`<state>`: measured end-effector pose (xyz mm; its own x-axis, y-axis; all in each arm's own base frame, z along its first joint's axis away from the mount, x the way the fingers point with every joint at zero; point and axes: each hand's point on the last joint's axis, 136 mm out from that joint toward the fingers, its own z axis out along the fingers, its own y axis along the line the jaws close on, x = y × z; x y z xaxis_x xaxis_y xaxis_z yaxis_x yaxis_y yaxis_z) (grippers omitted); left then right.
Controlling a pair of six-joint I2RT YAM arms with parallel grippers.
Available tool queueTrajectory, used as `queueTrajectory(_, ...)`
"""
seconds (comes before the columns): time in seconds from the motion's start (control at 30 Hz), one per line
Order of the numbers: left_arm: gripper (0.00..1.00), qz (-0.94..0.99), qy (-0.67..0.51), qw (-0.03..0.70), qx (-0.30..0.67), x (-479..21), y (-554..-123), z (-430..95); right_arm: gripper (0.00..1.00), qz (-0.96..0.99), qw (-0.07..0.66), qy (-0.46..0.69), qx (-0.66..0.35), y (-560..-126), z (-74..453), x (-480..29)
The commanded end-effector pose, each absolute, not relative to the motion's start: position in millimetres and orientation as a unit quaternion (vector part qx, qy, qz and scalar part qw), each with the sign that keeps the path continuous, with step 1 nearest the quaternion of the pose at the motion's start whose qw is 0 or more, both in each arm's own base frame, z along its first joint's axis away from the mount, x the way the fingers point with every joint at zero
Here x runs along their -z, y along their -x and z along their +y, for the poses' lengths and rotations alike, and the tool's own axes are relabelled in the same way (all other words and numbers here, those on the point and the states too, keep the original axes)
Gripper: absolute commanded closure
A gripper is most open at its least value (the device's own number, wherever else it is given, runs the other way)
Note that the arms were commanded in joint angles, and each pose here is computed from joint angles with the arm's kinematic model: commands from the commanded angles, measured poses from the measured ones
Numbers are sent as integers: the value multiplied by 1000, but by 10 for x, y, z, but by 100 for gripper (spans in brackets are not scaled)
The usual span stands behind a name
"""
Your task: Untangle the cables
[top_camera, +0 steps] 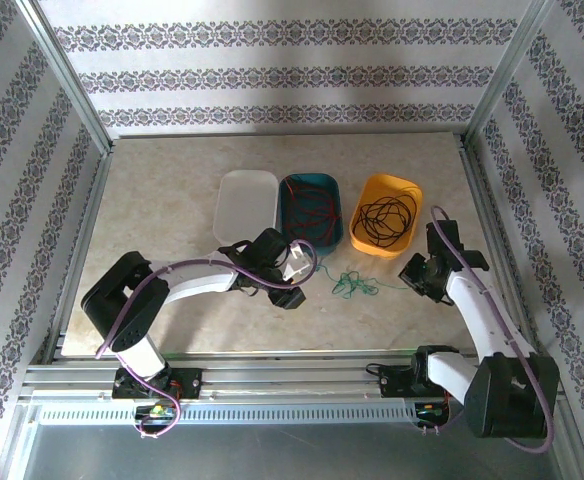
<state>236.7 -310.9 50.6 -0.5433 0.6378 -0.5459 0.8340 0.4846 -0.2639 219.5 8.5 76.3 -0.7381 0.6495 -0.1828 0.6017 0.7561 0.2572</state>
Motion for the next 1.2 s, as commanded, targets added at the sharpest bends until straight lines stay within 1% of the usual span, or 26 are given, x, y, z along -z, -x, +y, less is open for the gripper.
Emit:
queueTrajectory(0.0,38,835,-443,196,263,-660,-2372,-3125,100,934,138,-319,-79,-2255,102,-765)
queueTrajectory(0.03,36,833,-442,198,266,-683,-2387,-3149,100,936,134,-317,-78,-2248,113,-752)
queueTrajectory(0.07,34,831,-442,204,268,-709,-2413,-3175,91,938,132,-313,-75,-2243,122,-747)
queueTrajectory(0.1,34,828,-441,213,272,-744,-2445,-3212,75,938,134,-311,-72,-2241,122,-756)
queueTrajectory(0.13,33,827,-439,220,274,-767,-2474,-3241,67,938,139,-311,-66,-2238,109,-772)
queueTrajectory(0.2,31,822,-436,230,285,-825,-2533,-3322,60,938,164,-298,-60,-2284,113,-860)
queueTrajectory(0.3,28,819,-427,241,297,-879,-2635,-3448,53,942,200,-264,-59,-2376,185,-1031)
queueTrajectory(0.33,28,819,-422,248,299,-893,-2674,-3481,49,945,206,-248,-61,-2403,236,-1065)
queueTrajectory(0.37,28,818,-416,256,303,-909,-2716,-3517,48,948,210,-228,-66,-2428,307,-1091)
queueTrajectory(0.43,28,819,-406,266,306,-924,-2785,-3569,49,957,204,-187,-88,-2463,498,-1093)
queueTrajectory(0.5,28,825,-399,266,298,-903,-2842,-3604,50,967,183,-143,-107,-2449,733,-1037)
queueTrajectory(0.63,28,827,-397,271,293,-881,-2867,-3624,55,981,141,-71,-115,-2433,1119,-868)
queueTrajectory(0.73,28,831,-395,267,287,-846,-2858,-3592,62,986,112,-60,-107,-2479,1239,-698)
queueTrajectory(0.8,28,831,-398,266,283,-832,-2830,-3577,64,988,101,-60,-104,-2533,1269,-586)
queueTrajectory(0.9,28,829,-406,265,279,-813,-2783,-3558,75,989,92,-57,-96,-2620,1286,-441)
queueTrajectory(0.93,28,829,-407,264,280,-810,-2761,-3556,80,990,89,-58,-92,-2643,1278,-397)
queueTrajectory(1.03,27,829,-404,265,282,-816,-2738,-3536,91,990,78,-56,-105,-2663,1339,-317)
queueTrajectory(1.13,27,829,-401,269,282,-834,-2739,-3531,100,988,84,-54,-120,-2675,1383,-383)
queueTrajectory(1.17,27,828,-401,271,285,-846,-2738,-3536,100,987,91,-52,-124,-2677,1385,-437)
